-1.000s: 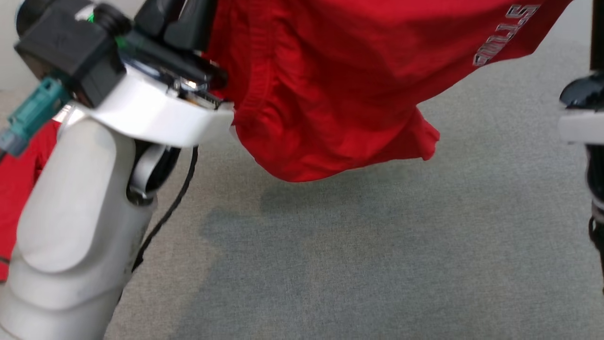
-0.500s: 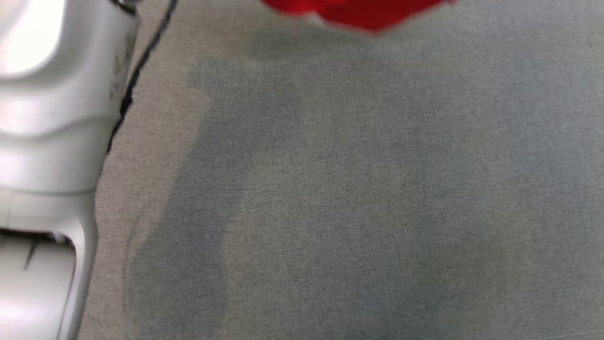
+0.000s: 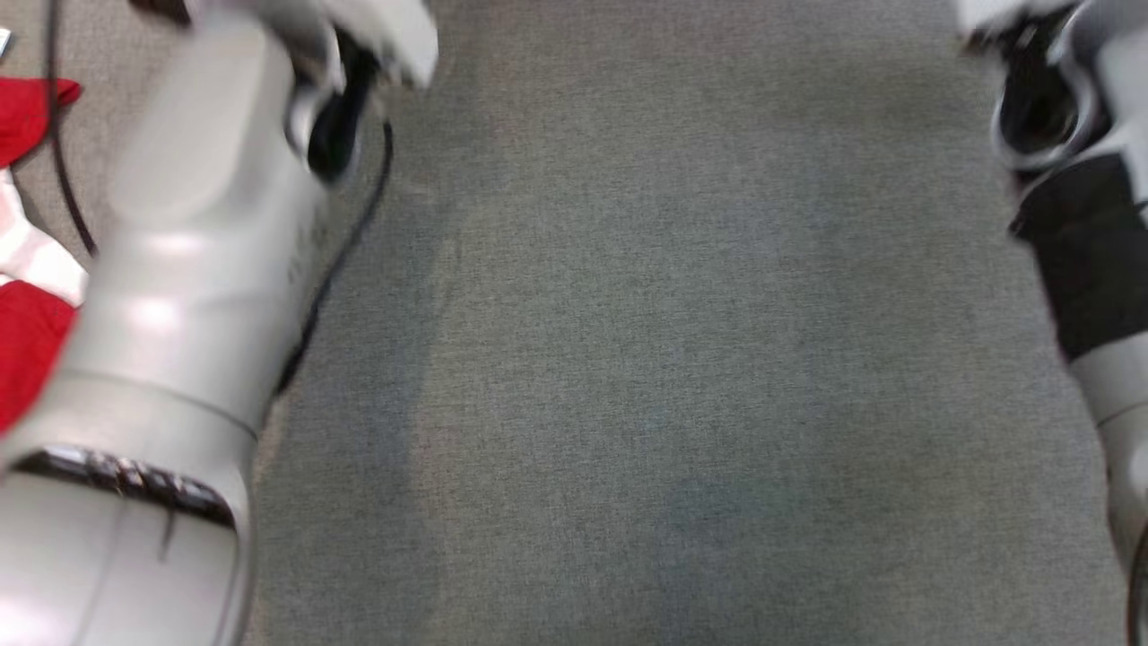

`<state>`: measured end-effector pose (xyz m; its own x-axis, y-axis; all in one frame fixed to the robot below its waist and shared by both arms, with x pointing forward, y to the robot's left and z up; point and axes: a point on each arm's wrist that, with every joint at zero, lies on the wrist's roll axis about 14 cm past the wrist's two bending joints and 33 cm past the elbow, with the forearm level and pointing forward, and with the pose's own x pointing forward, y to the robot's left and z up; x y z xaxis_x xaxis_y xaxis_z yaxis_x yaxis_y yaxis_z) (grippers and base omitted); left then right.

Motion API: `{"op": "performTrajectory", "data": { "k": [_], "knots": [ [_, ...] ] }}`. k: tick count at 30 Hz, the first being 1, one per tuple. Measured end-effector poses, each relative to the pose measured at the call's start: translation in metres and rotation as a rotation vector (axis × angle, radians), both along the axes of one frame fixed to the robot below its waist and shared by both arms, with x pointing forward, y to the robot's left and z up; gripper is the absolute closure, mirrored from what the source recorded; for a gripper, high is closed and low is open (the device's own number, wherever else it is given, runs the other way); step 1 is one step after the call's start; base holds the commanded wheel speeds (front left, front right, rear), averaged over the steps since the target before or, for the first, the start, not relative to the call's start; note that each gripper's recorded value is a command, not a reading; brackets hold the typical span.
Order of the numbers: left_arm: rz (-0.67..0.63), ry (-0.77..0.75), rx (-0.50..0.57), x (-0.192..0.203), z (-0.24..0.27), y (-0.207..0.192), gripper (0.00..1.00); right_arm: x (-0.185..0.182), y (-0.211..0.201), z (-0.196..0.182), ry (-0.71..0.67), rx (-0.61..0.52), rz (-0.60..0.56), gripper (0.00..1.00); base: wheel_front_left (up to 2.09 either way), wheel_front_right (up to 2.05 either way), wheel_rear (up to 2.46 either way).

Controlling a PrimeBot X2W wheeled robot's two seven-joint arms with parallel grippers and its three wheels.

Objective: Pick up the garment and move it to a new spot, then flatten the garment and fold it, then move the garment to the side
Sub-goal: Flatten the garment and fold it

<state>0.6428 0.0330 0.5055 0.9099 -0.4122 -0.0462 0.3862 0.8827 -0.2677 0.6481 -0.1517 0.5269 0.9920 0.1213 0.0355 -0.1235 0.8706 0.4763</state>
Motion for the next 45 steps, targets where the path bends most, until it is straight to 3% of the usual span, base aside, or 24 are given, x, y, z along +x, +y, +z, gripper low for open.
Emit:
{"op": "performTrajectory", "data": {
  "k": [6, 11, 19, 32, 41, 45],
  "knots": [
    [-0.014, 0.273, -0.038, -0.059, -0.097, -0.001, 1.0, -0.039, 0.004, -0.088, 0.22, 0.048, -0.005, 1.0, 0.0, 0.0, 0.0],
    [-0.011, 0.349, -0.071, -0.097, -0.126, -0.002, 1.0, -0.08, 0.005, -0.128, 0.317, 0.073, 0.004, 1.0, 0.0, 0.0, 0.0],
    [-0.01, 0.377, -0.064, -0.145, -0.134, 0.004, 1.0, -0.147, 0.005, -0.14, 0.352, 0.128, 0.034, 1.0, 0.0, 0.0, 0.0],
    [0.108, 0.325, -0.116, -0.245, -0.119, 0.038, 1.0, -0.269, -0.008, -0.135, 0.349, 0.193, -0.009, 1.0, 0.0, 0.0, 0.0],
    [0.079, 0.336, -0.089, -0.309, -0.102, 0.031, 1.0, -0.336, 0.01, -0.132, 0.363, 0.206, 0.035, 1.0, 0.0, 0.0, 0.0],
    [0.076, 0.372, -0.049, -0.334, -0.098, 0.037, 1.0, -0.357, -0.002, -0.128, 0.362, 0.193, 0.011, 1.0, 0.0, 0.0, 0.0]
  ]
}}
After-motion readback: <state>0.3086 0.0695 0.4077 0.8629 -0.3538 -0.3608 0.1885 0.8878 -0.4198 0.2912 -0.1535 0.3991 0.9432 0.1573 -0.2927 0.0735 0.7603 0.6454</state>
